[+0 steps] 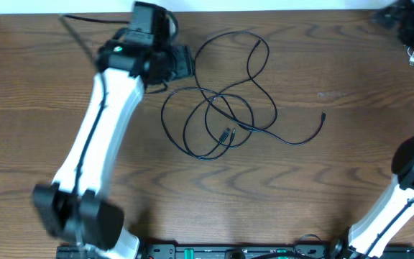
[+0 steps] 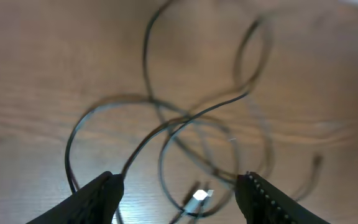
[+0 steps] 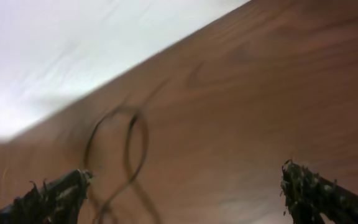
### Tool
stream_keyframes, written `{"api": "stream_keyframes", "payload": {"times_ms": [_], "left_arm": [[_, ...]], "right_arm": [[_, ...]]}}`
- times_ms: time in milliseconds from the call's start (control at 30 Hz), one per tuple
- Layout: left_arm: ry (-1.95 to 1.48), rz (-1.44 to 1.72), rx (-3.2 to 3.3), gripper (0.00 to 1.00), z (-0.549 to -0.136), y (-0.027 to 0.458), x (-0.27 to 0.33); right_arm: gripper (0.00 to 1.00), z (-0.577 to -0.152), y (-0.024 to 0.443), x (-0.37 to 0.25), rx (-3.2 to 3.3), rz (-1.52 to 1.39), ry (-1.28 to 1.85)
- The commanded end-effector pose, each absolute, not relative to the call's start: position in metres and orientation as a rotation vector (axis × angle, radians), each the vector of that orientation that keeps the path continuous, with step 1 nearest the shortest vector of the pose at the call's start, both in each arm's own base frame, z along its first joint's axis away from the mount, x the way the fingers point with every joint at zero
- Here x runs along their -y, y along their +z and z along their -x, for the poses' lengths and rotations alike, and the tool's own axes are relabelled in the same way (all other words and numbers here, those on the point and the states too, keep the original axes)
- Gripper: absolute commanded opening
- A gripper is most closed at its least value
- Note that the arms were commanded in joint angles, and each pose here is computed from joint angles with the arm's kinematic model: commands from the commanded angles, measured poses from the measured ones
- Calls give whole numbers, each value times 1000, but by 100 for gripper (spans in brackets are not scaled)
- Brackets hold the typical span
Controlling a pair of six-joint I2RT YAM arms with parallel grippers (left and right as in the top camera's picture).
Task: Untangle cables
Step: 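Reach the right gripper to grasp the black cable near the left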
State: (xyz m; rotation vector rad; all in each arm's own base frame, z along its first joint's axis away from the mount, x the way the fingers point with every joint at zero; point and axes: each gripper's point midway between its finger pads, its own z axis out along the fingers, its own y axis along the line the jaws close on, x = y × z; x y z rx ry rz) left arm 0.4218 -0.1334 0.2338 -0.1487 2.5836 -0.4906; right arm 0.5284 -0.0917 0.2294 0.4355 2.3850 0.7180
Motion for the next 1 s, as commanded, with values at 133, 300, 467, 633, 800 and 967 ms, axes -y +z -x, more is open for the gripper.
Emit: {"api": "stream_keyframes", "payload": {"times_ms": [133,300,467,633,800,967], "left_arm": [[-497,314,-2538,63,-411,261,100],[-467,463,-2545,63,-411,256,63],[-450,506,-2554,63,-410,252,50],[-442,508,-2559,64,-408,250,49],[-432,513,-2560,63,-409,249,47],[-439,504,-2534,63,-415,252,48]], "right_arm": [[98,-519,201,-48,-2571,25,746],[96,-512,170,-112,-2689,76,658],[90,-497,133,-173,-2778,192,659],[87,-468,98,-205,-2888,407,589],[78,-457,71,-218,-2935,537,466],[71,-470,54,-239,-2921,397,511]]}}
